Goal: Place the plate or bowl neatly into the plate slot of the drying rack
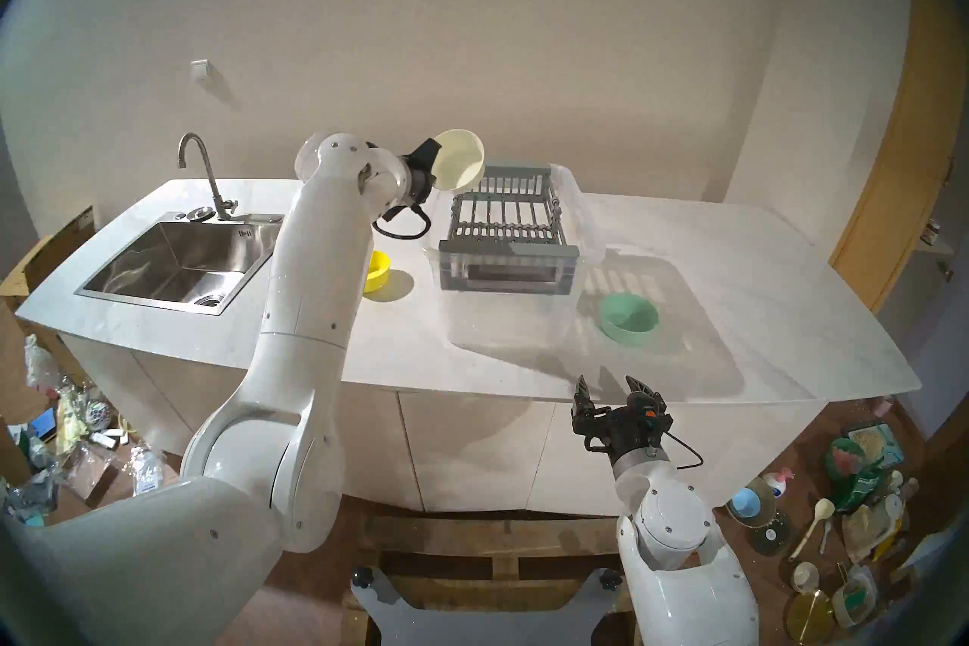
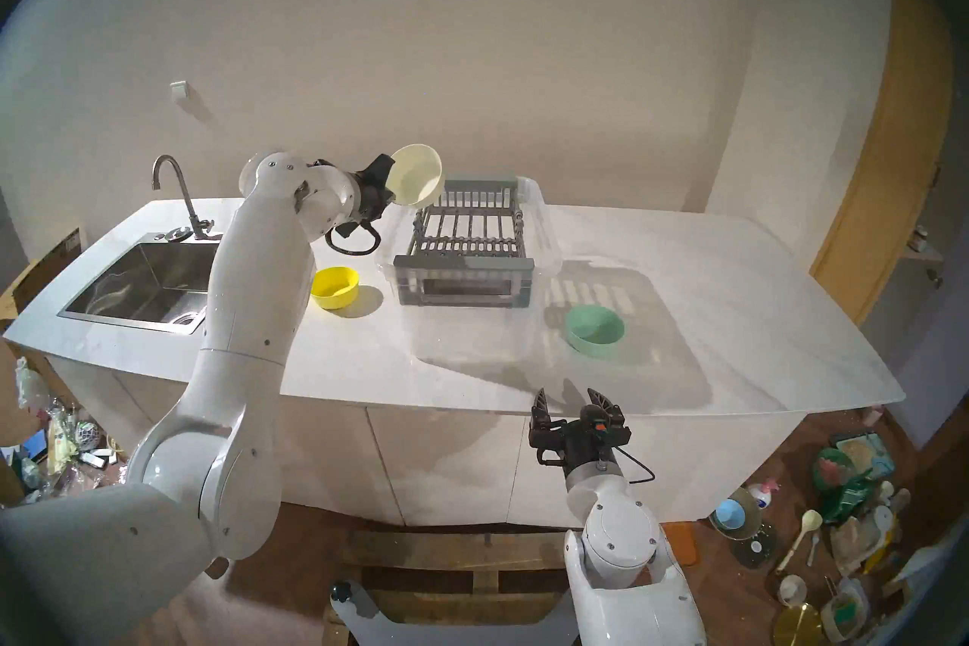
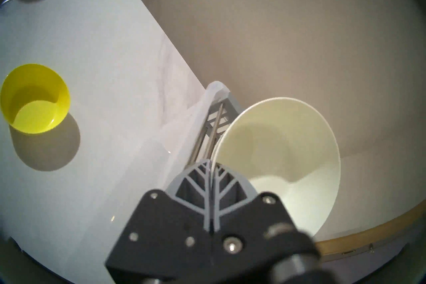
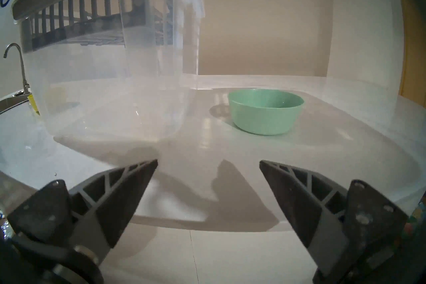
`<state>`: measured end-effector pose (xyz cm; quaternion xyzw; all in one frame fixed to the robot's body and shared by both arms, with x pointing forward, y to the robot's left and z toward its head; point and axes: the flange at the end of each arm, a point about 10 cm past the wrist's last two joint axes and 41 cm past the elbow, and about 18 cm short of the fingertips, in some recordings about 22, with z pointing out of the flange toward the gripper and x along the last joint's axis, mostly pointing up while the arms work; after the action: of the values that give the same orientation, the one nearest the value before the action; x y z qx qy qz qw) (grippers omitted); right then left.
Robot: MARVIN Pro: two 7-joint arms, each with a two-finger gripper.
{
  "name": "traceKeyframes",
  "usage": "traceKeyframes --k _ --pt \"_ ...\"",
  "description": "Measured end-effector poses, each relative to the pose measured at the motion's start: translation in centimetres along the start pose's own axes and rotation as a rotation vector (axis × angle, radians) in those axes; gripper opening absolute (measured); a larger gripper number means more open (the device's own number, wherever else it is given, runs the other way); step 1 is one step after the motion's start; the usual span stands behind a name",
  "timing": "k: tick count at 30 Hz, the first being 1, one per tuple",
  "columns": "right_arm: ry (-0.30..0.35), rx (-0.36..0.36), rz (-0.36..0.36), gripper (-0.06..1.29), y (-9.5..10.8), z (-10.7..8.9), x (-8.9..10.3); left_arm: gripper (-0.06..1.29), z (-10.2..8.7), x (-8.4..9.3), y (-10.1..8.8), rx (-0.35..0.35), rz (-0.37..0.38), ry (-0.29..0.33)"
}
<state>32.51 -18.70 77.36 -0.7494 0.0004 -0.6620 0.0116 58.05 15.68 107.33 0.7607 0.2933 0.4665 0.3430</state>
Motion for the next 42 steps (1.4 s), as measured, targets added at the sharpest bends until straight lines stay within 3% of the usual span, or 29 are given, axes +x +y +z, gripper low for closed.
traceKeyframes --k 6,8,14,31,42 --pt "0.000 0.000 0.000 1.20 0.0 0.0 0.0 -0.01 -1.3 0.7 6.1 -0.095 0.059 0.014" --pt "0.001 0.000 0.000 1.20 0.0 0.0 0.0 -0.01 -1.5 0.0 7.5 -0.103 0.087 0.002" --pt "0.001 0.000 0.000 1.20 0.0 0.0 0.0 -0.01 -1.0 -1.5 7.4 -0.022 0.093 -0.051" --pt "0.001 0.000 0.000 1.20 0.0 0.0 0.0 -0.01 0.7 -3.7 6.3 0.061 0.024 -0.161" --pt "0.001 0.000 0.000 1.20 0.0 0.0 0.0 -0.01 1.4 -4.6 5.8 0.091 0.008 -0.195"
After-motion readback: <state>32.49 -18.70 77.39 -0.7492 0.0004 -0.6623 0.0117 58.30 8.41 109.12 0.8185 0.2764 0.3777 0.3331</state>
